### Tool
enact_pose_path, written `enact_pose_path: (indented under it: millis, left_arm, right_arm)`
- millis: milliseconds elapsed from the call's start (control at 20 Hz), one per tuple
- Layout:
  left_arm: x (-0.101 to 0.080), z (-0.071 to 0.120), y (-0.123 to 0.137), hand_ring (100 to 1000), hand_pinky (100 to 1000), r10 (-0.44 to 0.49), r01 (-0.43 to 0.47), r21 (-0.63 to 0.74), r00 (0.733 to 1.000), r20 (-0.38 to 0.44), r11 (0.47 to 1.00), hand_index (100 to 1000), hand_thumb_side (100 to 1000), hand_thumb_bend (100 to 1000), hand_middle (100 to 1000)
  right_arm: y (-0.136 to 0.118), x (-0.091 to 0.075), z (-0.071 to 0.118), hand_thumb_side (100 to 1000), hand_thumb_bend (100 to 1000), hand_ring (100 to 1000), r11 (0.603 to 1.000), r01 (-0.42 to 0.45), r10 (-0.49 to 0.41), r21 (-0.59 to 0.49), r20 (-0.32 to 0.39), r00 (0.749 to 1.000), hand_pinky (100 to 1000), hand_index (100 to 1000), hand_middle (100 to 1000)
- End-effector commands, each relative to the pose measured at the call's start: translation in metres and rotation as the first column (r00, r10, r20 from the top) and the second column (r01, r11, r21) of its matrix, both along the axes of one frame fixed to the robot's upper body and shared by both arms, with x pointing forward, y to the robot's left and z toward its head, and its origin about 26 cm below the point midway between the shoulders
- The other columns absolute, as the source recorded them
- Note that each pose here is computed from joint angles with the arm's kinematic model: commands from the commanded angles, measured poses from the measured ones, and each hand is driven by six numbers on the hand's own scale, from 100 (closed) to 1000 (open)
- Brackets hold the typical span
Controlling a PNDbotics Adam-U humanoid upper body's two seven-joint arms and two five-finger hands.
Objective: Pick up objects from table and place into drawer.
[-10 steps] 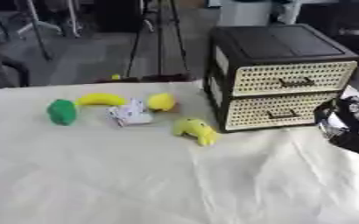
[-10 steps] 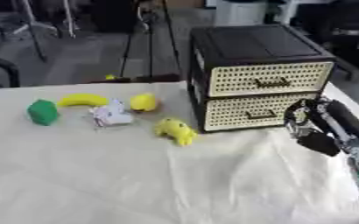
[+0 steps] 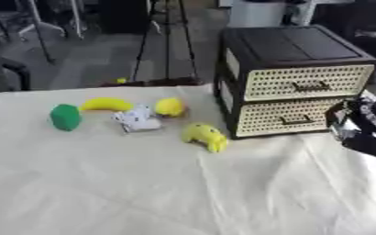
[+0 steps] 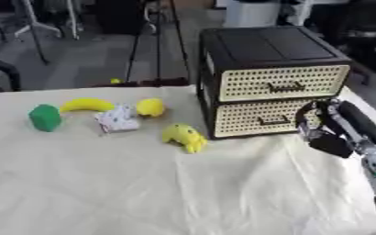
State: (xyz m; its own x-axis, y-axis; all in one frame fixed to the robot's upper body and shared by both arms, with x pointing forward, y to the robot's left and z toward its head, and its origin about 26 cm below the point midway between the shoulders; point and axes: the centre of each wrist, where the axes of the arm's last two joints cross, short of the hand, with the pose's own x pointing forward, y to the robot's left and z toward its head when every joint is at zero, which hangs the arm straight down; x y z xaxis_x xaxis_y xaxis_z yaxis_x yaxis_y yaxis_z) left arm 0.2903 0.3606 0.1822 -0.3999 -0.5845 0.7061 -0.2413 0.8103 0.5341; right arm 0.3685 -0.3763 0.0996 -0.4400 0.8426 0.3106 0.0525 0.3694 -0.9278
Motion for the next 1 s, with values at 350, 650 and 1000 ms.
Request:
enact_pose_path:
  millis: [350,650,1000]
  left_arm:
    - [0.0,0.009,0.0,483,578,-0.011,0.011,0.012,1.0,0.026,1.0,729,840,511,581]
    - [0.0,0.009,0.0,483,578,-0.017,0.017,0.005,1.0,0.025,1.0,729,840,510,581]
    - [0.001,0.009,-0.001,482,578,-0.025,0.025,0.002,0.999,0.025,1.0,730,840,509,580]
  right_arm:
    - [-0.011,0.024,0.015,712,100,100,0.996,0.008,-0.009,-0.089,-0.012,1.0,100,670,100]
    - [-0.011,0.038,0.007,731,100,100,0.994,0.015,-0.021,-0.108,-0.053,0.998,100,672,100]
    - [-0.008,0.05,-0.006,753,100,100,0.992,0.026,-0.039,-0.121,-0.105,0.994,100,672,100]
